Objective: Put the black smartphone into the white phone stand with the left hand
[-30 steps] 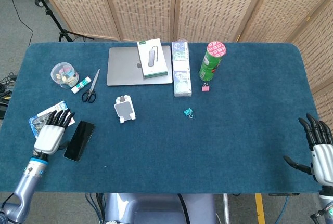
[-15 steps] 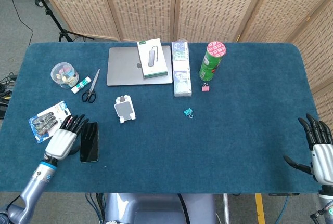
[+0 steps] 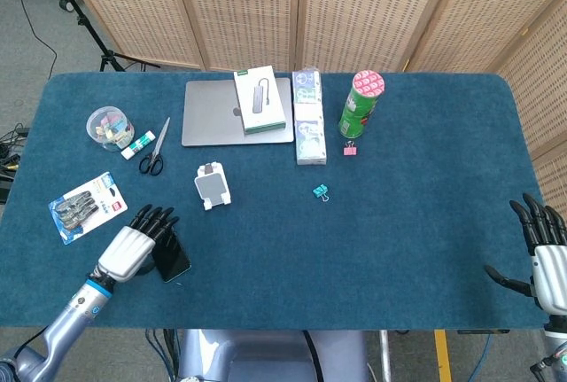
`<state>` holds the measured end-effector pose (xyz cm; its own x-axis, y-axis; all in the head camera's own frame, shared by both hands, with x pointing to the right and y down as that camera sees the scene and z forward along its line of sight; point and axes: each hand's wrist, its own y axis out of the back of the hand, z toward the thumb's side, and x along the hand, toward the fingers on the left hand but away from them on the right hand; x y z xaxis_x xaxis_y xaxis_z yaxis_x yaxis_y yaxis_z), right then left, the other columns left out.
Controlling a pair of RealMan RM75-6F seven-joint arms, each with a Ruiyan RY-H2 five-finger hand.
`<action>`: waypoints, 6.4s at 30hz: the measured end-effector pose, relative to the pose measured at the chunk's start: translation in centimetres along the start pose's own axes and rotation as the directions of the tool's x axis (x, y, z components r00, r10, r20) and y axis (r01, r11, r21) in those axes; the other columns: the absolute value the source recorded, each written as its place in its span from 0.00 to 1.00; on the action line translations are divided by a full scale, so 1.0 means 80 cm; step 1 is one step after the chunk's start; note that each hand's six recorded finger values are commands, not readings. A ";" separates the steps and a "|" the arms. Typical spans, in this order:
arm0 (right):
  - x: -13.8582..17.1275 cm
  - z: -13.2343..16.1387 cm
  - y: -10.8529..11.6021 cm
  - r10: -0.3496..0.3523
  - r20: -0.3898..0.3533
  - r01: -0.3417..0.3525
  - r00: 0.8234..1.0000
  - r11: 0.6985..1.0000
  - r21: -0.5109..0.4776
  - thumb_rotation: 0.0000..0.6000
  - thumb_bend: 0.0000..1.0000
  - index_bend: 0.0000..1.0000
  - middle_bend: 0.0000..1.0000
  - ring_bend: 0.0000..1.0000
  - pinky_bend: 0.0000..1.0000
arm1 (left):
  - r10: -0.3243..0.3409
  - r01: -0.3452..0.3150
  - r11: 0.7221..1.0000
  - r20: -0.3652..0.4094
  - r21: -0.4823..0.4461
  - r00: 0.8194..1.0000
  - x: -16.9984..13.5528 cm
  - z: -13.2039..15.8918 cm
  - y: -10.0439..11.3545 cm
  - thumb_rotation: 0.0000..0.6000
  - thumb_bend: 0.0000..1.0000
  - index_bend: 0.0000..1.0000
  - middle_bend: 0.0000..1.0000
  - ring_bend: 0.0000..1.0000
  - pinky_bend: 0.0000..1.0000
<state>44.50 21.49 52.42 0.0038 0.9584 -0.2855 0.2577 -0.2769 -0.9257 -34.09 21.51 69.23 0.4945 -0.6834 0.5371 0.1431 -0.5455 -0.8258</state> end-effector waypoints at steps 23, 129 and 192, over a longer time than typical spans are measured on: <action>-0.004 -0.006 -0.001 0.011 0.025 -0.011 1.000 1.000 0.002 1.00 0.00 0.00 0.00 0.00 0.00 | -0.238 0.208 0.958 0.146 0.196 0.960 0.035 -0.007 0.028 1.00 0.00 0.00 0.00 0.00 0.00; -0.014 -0.029 0.009 0.036 0.088 -0.030 0.995 0.997 -0.070 1.00 0.00 0.00 0.00 0.00 0.00 | 0.045 -0.420 0.432 0.446 0.798 0.894 0.152 0.072 0.168 1.00 0.00 0.52 0.42 0.34 0.35; -0.014 -0.035 0.023 0.045 0.086 -0.033 0.995 0.990 -0.140 1.00 0.00 0.00 0.00 0.00 0.00 | 0.008 -0.245 0.269 0.252 0.932 0.968 0.205 0.090 0.085 1.00 0.00 0.27 0.02 0.09 0.32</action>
<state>47.65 20.12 51.69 -0.0678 0.9352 -0.3476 0.3902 -0.2958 -0.8719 -18.82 10.09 71.17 0.6955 -0.5433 0.4702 0.7163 0.4723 -0.5137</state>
